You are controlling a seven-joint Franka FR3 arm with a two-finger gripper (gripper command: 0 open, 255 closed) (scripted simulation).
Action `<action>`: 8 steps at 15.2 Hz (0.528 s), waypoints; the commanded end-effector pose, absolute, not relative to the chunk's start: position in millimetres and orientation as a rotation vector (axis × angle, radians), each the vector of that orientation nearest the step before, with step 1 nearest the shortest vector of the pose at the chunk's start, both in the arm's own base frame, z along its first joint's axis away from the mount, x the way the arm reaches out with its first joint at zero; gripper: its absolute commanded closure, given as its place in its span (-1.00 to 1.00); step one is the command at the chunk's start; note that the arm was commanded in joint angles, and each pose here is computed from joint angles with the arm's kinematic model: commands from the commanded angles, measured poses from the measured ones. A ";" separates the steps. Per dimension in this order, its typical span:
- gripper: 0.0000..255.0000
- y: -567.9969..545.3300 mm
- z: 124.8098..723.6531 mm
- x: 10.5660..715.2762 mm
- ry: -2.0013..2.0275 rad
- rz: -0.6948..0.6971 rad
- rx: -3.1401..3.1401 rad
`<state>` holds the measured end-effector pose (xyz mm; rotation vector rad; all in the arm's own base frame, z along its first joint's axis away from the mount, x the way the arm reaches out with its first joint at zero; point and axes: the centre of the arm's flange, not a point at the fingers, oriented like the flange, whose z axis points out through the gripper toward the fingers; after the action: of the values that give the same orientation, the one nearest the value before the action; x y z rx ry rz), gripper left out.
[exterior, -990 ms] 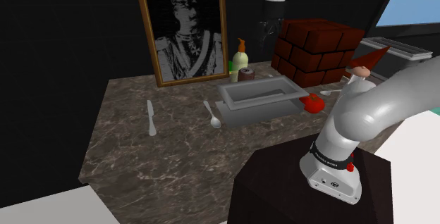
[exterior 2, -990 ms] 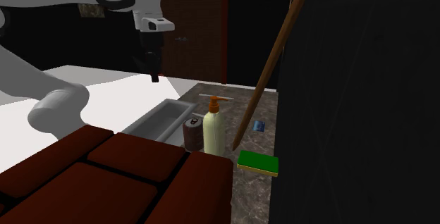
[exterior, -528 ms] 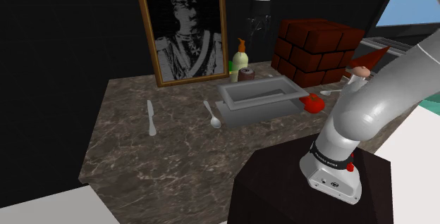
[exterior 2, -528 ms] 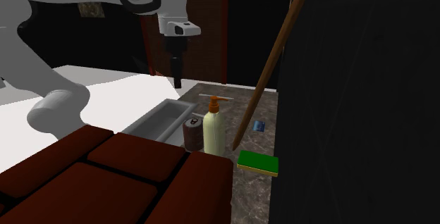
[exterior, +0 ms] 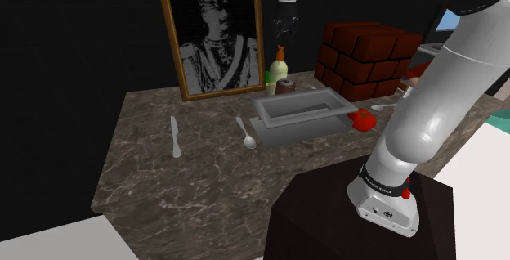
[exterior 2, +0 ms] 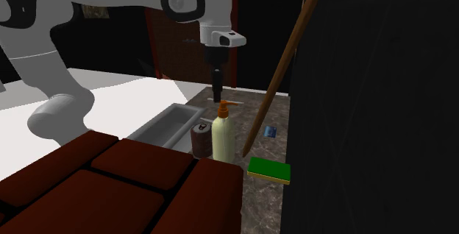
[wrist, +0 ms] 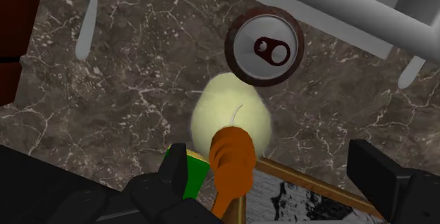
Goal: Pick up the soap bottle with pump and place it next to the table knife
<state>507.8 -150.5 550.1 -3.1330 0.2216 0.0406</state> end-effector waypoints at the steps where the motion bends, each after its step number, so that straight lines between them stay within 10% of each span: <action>1: -1.00 -164.4 547.5 527.8 0.229 0.043 -3.132; 8: -1.00 -173.6 518.9 539.8 0.233 0.044 -3.131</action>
<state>539.8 -174.4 523.2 -3.1305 0.2336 0.0452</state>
